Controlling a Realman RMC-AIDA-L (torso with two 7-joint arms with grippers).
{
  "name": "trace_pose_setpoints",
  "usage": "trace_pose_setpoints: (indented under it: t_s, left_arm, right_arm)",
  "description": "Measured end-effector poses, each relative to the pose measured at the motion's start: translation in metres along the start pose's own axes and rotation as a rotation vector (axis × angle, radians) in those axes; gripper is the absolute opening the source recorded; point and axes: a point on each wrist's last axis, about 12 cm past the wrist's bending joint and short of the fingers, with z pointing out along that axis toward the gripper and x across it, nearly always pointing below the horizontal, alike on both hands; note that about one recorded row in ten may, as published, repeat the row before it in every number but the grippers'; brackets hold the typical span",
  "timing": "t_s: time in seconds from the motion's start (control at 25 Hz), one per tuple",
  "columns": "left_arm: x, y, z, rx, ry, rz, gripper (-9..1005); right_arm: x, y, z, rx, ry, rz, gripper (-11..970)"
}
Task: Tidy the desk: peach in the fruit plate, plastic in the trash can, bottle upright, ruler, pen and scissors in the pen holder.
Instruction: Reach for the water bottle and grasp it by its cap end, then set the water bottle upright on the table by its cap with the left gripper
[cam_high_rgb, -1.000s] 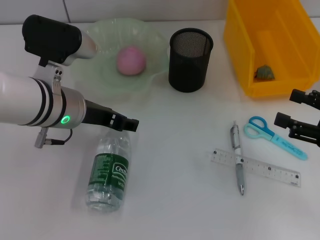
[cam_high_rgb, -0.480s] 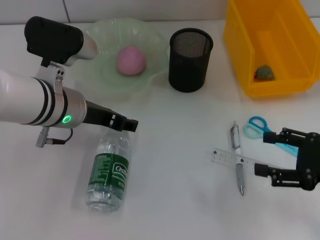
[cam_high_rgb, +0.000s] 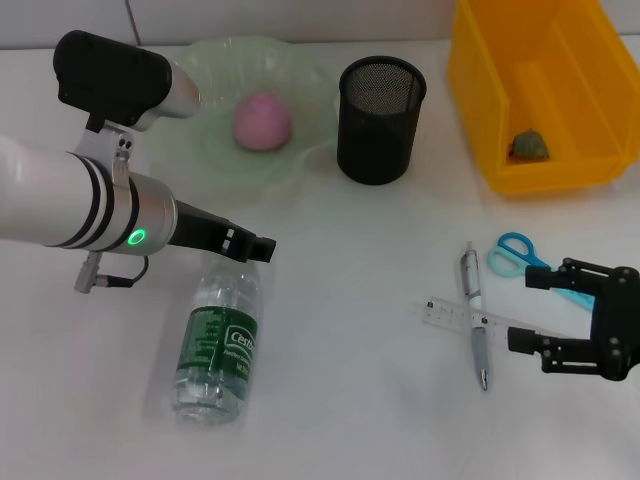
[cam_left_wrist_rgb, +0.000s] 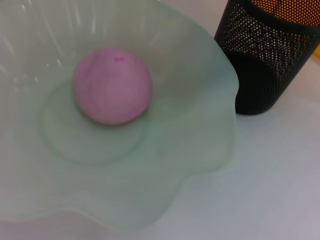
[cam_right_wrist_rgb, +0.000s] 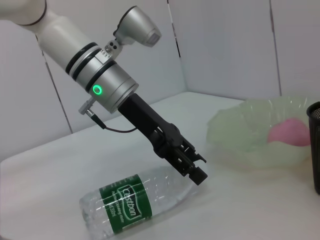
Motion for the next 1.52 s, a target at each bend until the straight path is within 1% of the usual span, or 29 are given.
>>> trace_pose_setpoints:
  t_s: [0.04, 0.24, 0.56, 0.76, 1.0, 1.24, 1.36, 1.44, 1.52]
  left_arm:
    - [0.0, 0.0, 0.001, 0.001, 0.006, 0.002, 791]
    - [0.001, 0.0, 0.003, -0.004, 0.027, 0.011, 646]
    - [-0.001, -0.002, -0.001, 0.001, 0.026, 0.016, 647]
    - [-0.002, -0.003, -0.002, 0.008, 0.049, 0.034, 638]
    - [-0.004, -0.006, -0.002, 0.013, 0.064, 0.078, 486]
    - [-0.007, -0.009, -0.003, 0.017, 0.068, 0.109, 475]
    - [-0.013, -0.016, -0.013, 0.027, 0.021, 0.178, 472]
    - [-0.014, -0.017, -0.015, 0.029, 0.011, 0.196, 471]
    - [-0.016, -0.02, -0.023, 0.032, -0.017, 0.237, 470]
  right_arm:
    - [0.0, 0.0, 0.0, 0.001, 0.0, 0.001, 842]
    - [0.0, 0.0, 0.0, 0.002, 0.0, 0.003, 842]
    - [0.002, 0.0, 0.001, -0.004, -0.005, 0.025, 842]
    - [0.003, 0.0, 0.001, 0.002, -0.003, 0.031, 842]
    - [0.003, -0.001, 0.001, 0.006, -0.002, 0.033, 842]
    - [0.004, -0.001, 0.001, 0.009, 0.001, 0.037, 842]
    - [0.004, 0.0, 0.001, 0.009, 0.001, 0.038, 842]
    - [0.004, -0.001, 0.001, 0.011, 0.0, 0.041, 842]
    - [0.004, -0.001, 0.0, 0.012, 0.0, 0.046, 842]
